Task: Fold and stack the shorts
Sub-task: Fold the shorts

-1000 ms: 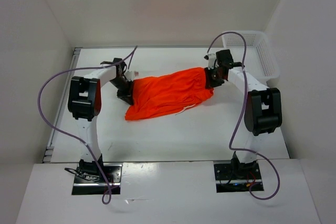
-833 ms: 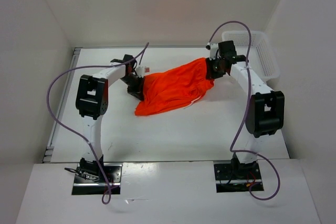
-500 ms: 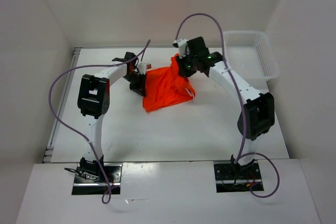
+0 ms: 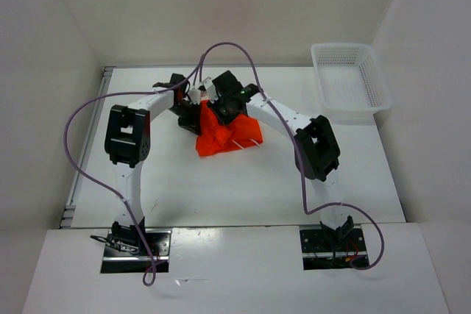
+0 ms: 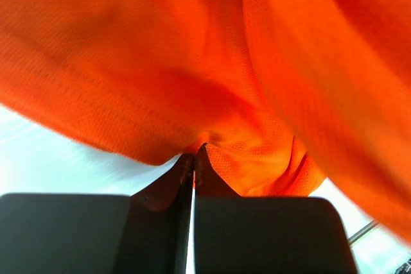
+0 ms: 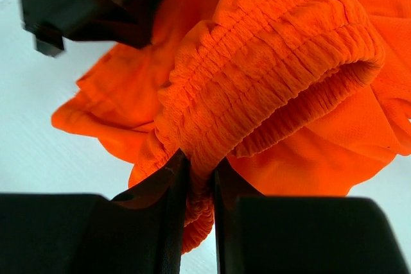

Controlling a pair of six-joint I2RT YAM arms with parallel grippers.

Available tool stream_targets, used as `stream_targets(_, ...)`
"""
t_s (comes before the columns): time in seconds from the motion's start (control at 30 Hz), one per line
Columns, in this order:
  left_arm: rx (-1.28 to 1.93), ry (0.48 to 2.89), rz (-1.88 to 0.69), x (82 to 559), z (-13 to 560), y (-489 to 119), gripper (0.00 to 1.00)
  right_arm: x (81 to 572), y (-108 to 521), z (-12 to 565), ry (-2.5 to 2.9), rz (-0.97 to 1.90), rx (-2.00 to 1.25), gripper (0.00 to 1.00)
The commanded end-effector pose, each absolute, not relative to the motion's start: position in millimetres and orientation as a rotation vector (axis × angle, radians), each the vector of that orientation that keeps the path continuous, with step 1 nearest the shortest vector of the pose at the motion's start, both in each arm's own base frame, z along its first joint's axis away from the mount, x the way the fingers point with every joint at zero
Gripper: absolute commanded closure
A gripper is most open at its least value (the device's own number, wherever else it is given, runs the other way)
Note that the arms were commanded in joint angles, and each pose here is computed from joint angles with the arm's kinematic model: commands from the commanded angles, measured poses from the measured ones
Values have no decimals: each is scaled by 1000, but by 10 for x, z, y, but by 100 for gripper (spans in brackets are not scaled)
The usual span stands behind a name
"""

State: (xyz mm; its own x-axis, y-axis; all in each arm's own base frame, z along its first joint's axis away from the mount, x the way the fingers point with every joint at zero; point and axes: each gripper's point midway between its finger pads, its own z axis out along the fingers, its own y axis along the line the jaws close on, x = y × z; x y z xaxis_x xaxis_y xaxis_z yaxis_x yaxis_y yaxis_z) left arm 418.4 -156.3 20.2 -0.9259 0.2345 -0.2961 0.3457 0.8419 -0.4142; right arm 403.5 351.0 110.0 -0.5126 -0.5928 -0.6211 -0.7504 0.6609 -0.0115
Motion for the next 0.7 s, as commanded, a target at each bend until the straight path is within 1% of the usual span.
stream_targets(0.0, 443, 2740, -676, 4251, 322, -1500, 100, 4133, 3694, 1331, 2187, 336, -1036, 100)
stream_targets(0.07, 432, 2738, -686, 4260, 328, -1475, 100, 4089, 3744, 1281, 2202, 336, -1029, 99)
stream_targets(0.13, 433, 2729, -685, 4287, 354, -1479, 100, 4049, 3878, 1239, 2196, 355, -1034, 88)
stream_targets(0.2, 428, 2730, -632, 4332, 354, -1427, 97, 4079, 3968, 1409, 2161, 399, -1018, 86)
stream_targets(0.27, 406, 2737, -597, 4360, 339, -1338, 96, 4019, 4103, 1473, 2135, 460, -1045, 76)
stream_targets(0.37, 393, 2725, -592, 4416, 396, -1297, 89, 3884, 4270, 1633, 2096, 576, -1094, 49)
stream_targets(0.43, 379, 2725, -576, 4460, 386, -1246, 86, 3812, 4314, 1719, 2079, 632, -1115, 42)
stream_targets(0.47, 375, 2737, -561, 4444, 374, -1223, 83, 3807, 4338, 1765, 2066, 649, -1118, 35)
stream_targets(0.53, 371, 2741, -539, 4450, 365, -1198, 80, 3756, 4361, 1851, 2047, 686, -1130, 28)
stream_targets(0.57, 351, 2745, -517, 4470, 357, -1122, 79, 3741, 4341, 1904, 2037, 682, -1137, 27)
stream_targets(0.6, 351, 2736, -503, 4505, 383, -1110, 75, 3725, 4351, 1908, 2035, 694, -1143, 27)
stream_targets(0.67, 307, 2724, -471, 4568, 465, -950, 72, 3712, 4306, 2075, 2009, 684, -1127, 27)
